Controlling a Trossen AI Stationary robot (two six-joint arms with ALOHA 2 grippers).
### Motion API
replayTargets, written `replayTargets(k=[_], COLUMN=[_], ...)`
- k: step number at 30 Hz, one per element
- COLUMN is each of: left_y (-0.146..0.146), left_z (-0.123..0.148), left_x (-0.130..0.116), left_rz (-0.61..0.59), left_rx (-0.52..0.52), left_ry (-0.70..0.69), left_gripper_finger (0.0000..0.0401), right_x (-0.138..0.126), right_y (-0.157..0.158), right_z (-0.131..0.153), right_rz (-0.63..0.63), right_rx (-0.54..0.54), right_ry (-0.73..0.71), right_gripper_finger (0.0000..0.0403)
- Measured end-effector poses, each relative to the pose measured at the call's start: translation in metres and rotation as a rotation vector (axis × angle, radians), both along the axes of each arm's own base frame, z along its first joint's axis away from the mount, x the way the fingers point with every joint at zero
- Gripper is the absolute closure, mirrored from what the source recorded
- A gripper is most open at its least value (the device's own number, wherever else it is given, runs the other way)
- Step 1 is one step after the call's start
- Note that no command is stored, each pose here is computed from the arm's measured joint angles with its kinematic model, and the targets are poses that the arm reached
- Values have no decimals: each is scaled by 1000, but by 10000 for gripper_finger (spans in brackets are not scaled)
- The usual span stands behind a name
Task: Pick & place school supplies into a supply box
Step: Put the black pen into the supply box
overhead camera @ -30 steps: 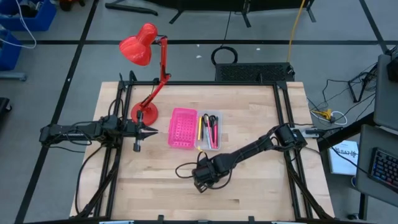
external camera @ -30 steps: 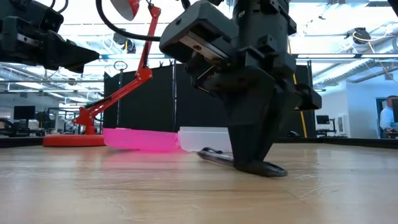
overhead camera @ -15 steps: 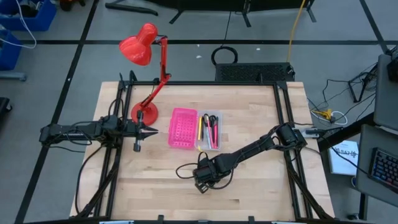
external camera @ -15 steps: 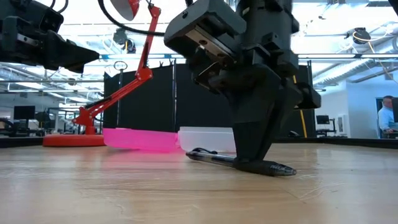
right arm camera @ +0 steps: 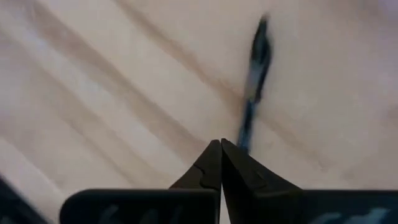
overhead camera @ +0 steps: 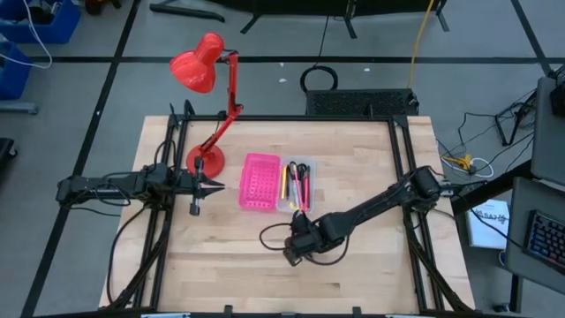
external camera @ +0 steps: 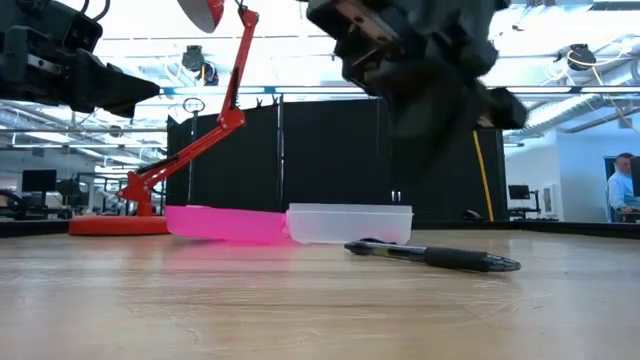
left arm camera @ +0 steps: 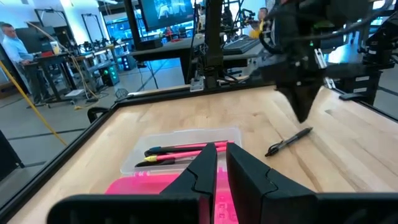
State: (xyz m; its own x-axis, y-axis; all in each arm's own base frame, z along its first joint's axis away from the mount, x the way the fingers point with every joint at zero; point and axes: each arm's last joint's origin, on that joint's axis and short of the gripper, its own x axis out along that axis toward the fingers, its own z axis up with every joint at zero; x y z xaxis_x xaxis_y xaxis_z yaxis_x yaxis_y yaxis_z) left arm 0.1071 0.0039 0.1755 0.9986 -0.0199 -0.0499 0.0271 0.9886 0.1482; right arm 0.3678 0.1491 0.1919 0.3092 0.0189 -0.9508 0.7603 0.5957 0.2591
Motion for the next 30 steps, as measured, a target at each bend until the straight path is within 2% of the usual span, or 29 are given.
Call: replayTargets(k=[5,9,11,16,22,25,30], left_y=[0,0,0,0,0,0,0], left_z=[0,0,0,0,0,0,1], left_x=[0,0,0,0,0,0,0], left_rz=[0,0,0,0,0,0,0], left_rx=[0,0,0,0,0,0,0], left_ry=[0,-1,-1,-1,-1,-2,-5], left_gripper_finger=[357,357,357,357,357,357,357], right_x=[0,-3,-6,-5,-2,-7,-13], right_y=[3,12,13,13,18,16,8], right_z=[4,-6,-8,-31,-58,-80,-97], right_rz=[72,107,88,95,76,42,19], right_rx=[-18,74,90,53,103,102,57], right_ry=[-20,51,91,179,274,405,538], right_gripper_finger=[401,390,375,318,263,261,280])
